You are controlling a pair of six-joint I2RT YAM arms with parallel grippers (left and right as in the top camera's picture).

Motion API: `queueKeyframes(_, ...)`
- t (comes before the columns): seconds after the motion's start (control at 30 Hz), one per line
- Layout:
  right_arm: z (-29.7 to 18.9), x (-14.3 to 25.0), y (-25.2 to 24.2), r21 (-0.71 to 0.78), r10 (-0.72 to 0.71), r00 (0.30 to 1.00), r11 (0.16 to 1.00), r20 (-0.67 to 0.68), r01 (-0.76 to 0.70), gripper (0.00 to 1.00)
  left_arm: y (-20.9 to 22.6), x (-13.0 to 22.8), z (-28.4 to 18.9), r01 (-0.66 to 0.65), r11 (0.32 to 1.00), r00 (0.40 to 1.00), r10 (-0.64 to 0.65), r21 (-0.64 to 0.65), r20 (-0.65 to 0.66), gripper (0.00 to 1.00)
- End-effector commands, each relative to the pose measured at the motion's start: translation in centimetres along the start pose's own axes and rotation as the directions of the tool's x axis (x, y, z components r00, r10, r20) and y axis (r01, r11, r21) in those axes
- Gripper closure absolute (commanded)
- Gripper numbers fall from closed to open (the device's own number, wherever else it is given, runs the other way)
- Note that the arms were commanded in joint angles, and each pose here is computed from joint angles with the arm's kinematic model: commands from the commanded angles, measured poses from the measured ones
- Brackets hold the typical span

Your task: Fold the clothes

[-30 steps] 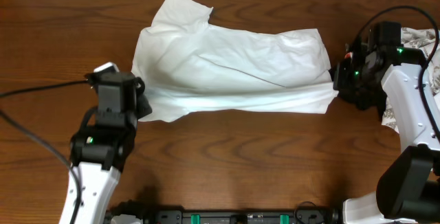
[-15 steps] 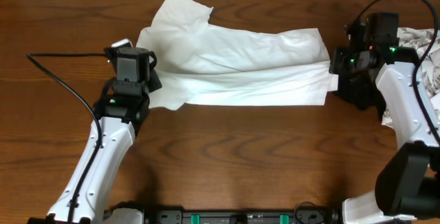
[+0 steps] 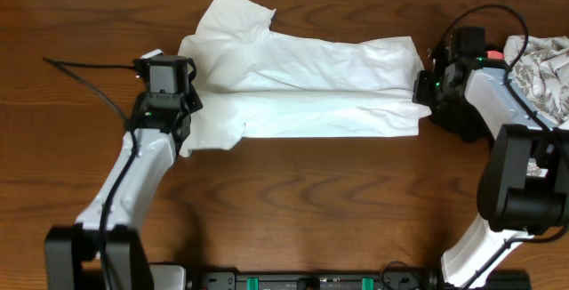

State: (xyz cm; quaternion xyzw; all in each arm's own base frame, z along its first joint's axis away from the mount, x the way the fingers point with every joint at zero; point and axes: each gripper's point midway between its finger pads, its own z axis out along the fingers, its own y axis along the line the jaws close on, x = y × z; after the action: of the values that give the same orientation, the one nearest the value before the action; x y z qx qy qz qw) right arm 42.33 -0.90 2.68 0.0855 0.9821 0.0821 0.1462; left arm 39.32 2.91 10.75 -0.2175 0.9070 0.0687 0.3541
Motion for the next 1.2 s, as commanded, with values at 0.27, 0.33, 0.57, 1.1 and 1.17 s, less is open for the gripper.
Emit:
queueKeyframes(0.27, 1.4, 1.1, 0.3, 0.009, 0.004, 0.999, 1.000, -0.047, -0.004, 0.99, -0.2, -0.8, 1.8, 0.000, 1.000, 1.000, 0.000, -0.016, 0.027, 0.51)
queueKeyframes(0.33, 1.2, 1.3, 0.3, 0.011, 0.005, 0.999, 1.000, -0.054, -0.004, 0.99, -0.3, -1.4, 1.2, -0.015, 1.000, 0.999, 0.016, -0.009, 0.046, 0.51)
queueKeyframes(0.57, -2.9, -0.2, 0.3, 0.050, -0.018, 0.999, 0.999, 0.027, 0.017, 0.92, -0.8, -3.7, -2.5, -0.025, 0.998, 0.993, 0.017, 0.064, 0.119, 0.49)
queueKeyframes(1.1, -6.0, -0.8, 3.4, 0.069, -0.094, 0.990, 0.994, 0.105, 0.087, 0.94, -2.9, 2.1, -1.0, -0.062, 0.978, 0.988, 0.089, 0.201, -0.124, 0.49)
queueKeyframes(1.17, -5.9, -0.7, 3.4, 0.085, -0.100, 0.990, 0.992, 0.103, 0.092, 0.93, -3.2, 2.3, -1.1, -0.060, 0.974, 0.987, 0.090, 0.219, -0.132, 0.49)
